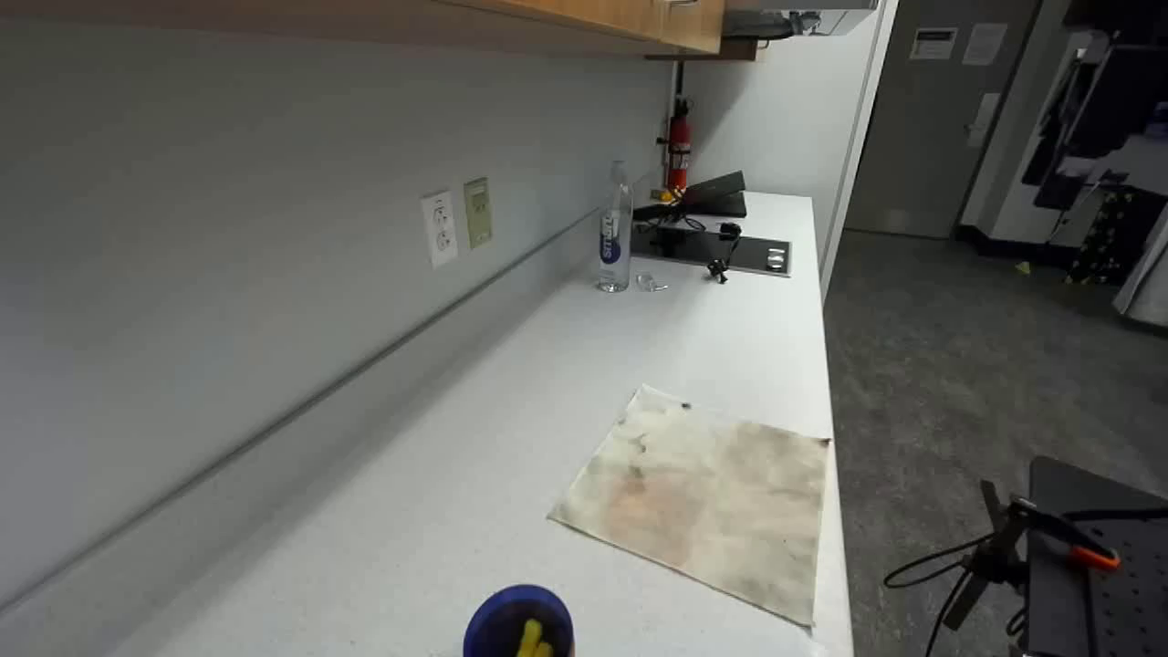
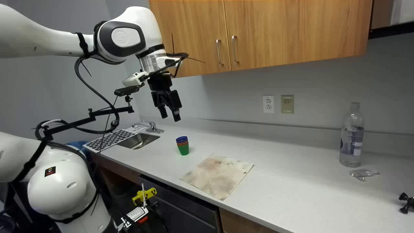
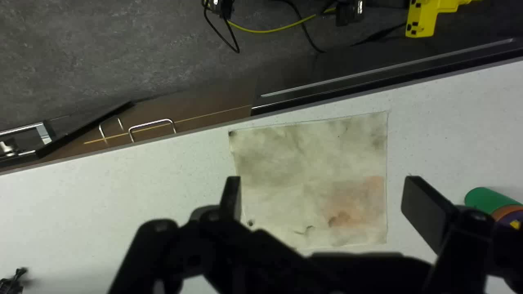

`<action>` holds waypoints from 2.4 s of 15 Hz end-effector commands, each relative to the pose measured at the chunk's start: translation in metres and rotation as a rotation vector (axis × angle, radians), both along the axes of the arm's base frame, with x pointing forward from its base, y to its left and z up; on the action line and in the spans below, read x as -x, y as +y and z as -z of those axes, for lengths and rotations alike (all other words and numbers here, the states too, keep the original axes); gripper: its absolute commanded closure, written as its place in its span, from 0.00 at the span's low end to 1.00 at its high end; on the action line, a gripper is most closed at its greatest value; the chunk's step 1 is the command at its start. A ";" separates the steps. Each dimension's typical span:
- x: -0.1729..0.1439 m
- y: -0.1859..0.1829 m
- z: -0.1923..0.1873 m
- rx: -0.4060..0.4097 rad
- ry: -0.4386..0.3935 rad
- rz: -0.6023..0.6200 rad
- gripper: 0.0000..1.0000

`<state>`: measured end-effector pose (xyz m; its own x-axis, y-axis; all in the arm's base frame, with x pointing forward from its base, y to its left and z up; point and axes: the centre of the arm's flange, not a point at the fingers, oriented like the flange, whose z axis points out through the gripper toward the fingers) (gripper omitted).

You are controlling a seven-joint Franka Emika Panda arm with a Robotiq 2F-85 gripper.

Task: Fold the white towel twice

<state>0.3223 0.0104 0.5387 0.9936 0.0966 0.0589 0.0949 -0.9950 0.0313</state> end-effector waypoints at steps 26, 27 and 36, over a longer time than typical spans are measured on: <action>0.000 0.002 -0.001 0.000 0.005 -0.005 0.00; 0.000 0.002 0.001 0.002 0.005 -0.006 0.00; -0.006 0.000 0.019 0.008 0.048 0.007 0.00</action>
